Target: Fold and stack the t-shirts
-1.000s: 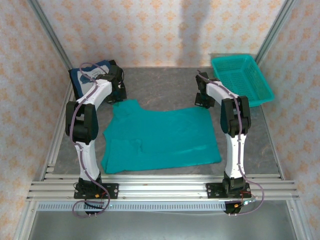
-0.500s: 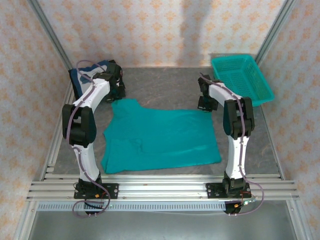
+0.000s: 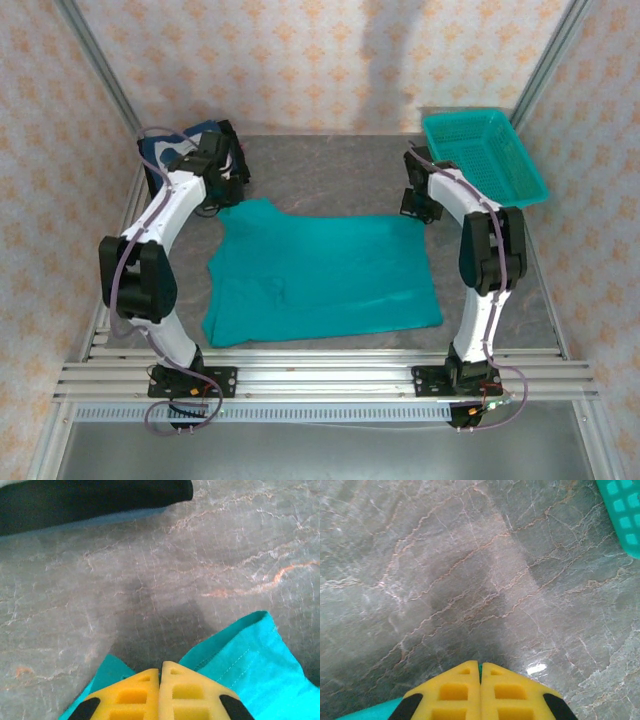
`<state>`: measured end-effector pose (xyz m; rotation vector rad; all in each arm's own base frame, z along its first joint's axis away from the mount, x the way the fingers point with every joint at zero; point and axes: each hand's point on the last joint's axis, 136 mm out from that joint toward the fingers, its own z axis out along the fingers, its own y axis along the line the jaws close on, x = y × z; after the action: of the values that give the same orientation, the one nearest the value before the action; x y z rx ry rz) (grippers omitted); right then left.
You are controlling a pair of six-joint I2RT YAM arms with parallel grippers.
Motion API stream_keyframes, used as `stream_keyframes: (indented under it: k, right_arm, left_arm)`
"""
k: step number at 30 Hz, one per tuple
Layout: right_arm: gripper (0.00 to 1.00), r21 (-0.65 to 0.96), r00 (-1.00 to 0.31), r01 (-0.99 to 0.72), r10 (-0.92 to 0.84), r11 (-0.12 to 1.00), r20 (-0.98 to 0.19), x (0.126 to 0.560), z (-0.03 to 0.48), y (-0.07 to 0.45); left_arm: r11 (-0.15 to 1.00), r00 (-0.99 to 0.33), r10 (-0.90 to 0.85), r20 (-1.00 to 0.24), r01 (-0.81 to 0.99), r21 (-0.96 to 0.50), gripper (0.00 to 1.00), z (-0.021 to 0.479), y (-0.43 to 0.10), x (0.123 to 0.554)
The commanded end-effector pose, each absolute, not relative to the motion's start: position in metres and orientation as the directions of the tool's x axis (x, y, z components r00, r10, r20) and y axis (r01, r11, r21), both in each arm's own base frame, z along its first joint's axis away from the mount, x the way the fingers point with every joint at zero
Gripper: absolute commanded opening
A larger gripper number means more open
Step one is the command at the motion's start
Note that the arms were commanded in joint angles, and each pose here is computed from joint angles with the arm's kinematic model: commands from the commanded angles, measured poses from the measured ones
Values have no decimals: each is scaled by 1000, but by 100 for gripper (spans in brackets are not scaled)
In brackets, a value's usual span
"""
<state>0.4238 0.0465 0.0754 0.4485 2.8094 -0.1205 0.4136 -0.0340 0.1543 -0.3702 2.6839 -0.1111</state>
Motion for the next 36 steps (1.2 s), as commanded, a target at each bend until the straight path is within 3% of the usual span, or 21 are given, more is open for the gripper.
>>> stream_keyframes:
  k: [1, 23, 36]
  right_arm:
    - [0, 6, -887, 328, 310, 945, -341, 422, 95, 45]
    - [0, 40, -869, 440, 437, 897, -231, 302, 92, 34]
    - [0, 48, -841, 517, 517, 855, -159, 244, 64, 32]
  left_arm:
    - [951, -865, -308, -396, -262, -166, 0, 159, -33, 397]
    - [869, -830, -493, -262, -455, -195, 0, 116, -25, 257]
    - [825, -805, -566, -180, -552, -125, 0, 73, -18, 216]
